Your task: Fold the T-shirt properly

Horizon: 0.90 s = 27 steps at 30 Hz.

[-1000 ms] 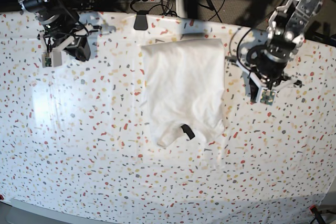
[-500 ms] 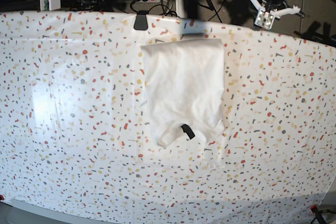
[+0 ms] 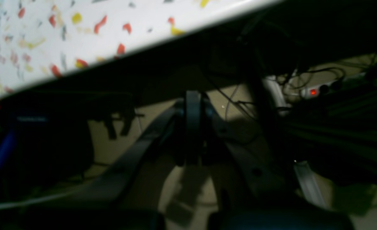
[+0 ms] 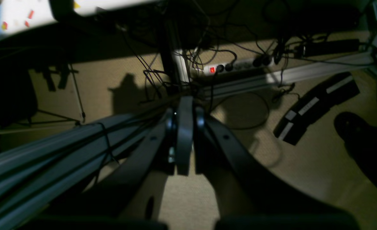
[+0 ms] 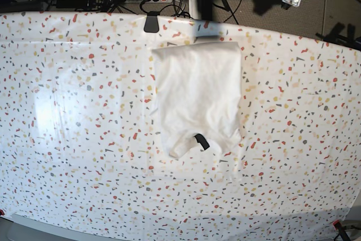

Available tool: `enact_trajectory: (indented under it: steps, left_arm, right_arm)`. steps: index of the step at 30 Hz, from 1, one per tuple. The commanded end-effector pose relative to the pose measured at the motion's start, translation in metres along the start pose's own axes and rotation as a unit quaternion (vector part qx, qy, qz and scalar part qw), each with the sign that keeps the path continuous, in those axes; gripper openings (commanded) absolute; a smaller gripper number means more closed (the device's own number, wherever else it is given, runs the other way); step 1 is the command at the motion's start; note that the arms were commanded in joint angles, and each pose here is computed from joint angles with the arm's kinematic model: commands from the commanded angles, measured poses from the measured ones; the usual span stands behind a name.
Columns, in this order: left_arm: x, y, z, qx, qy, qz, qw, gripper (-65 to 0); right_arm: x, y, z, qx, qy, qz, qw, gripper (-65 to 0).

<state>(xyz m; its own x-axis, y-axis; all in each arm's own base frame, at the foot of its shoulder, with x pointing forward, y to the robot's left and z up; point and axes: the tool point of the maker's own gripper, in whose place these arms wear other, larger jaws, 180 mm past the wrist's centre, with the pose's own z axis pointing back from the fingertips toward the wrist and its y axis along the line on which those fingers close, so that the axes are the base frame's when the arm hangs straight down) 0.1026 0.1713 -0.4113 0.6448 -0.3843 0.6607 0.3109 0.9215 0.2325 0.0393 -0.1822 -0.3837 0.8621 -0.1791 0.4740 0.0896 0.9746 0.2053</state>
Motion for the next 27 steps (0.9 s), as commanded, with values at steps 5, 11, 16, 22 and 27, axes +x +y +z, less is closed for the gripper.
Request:
enact_trajectory:
  steps: [5, 11, 16, 22, 27]
  left_arm:
    - [-0.042, 0.014, -0.023, -0.008, 0.045, 0.046, 0.998, -65.0]
    - [-0.102, -0.011, -0.049, -0.058, 0.116, 0.152, 0.98, -65.0]
    - [-0.168, -0.055, -0.058, -0.092, 0.198, 0.206, 0.954, -65.0]
    - [-0.238, -0.093, -0.052, -0.071, 0.277, 0.257, 0.923, -65.0]
    - [-0.263, -0.112, -0.048, -0.062, 0.329, 0.278, 0.9, -65.0]
  right_arm:
    - [0.001, 0.0, 0.003, 0.002, -0.005, 0.0, 1.0, -65.0]
    - [-0.025, -0.02, -0.016, -0.008, 0.038, -0.008, 0.9992, -65.0]
    - [-0.08, -0.055, -0.047, -0.01, 0.12, -0.047, 0.9916, -65.0]
    - [-0.148, -0.098, -0.083, -0.016, 0.213, -0.108, 0.9709, -65.0]
    - [-0.195, -0.109, -0.106, -0.006, 0.281, -0.069, 0.9573, -65.0]
